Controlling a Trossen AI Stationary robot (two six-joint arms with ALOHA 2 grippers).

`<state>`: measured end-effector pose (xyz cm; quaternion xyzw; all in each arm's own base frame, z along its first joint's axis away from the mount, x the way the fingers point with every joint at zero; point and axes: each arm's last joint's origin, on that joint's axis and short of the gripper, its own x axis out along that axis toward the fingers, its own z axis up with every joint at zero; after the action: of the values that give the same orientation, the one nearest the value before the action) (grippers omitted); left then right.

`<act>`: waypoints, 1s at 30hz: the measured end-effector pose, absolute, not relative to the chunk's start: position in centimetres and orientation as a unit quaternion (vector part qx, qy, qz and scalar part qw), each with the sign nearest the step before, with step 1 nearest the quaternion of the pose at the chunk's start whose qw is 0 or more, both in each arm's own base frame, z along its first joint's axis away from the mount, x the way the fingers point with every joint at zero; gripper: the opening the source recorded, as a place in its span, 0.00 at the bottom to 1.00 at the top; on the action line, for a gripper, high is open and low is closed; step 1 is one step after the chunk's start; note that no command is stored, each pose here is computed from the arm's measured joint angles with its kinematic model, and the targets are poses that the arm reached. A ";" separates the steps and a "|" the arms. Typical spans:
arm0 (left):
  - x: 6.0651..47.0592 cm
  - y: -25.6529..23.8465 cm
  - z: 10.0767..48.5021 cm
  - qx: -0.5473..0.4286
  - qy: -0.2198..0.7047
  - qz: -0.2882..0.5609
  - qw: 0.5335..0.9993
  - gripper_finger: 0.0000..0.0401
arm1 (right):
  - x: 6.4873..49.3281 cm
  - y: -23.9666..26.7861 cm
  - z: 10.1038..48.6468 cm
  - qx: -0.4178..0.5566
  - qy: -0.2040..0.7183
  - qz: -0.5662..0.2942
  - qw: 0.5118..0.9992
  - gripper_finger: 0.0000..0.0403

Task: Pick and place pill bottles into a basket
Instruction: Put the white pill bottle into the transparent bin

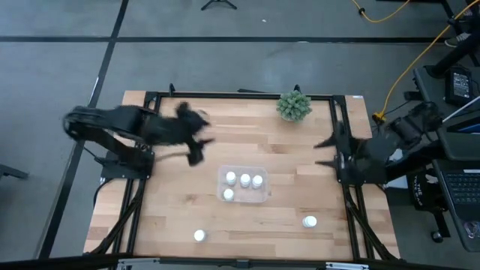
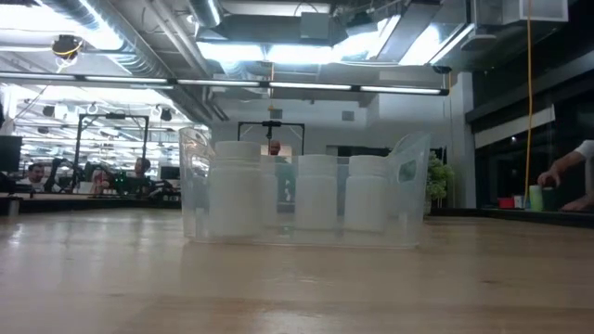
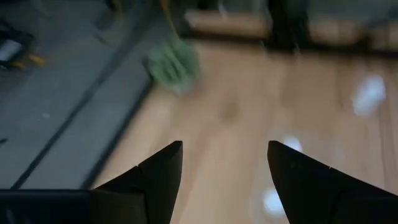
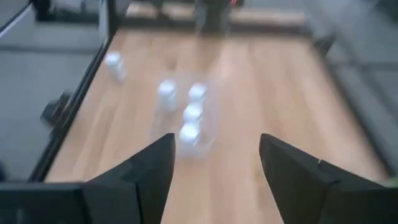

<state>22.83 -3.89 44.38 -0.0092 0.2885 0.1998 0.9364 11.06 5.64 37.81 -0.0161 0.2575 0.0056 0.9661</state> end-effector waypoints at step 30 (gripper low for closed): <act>13.9 -3.9 41.5 -0.018 0.192 0.167 0.967 0.57 | 17.2 20.5 25.9 0.141 0.568 -0.029 0.810 0.74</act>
<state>13.95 -3.92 41.53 -0.0177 0.1916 0.1665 0.9671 17.17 20.48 25.89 0.1407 0.5679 -0.0294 0.8104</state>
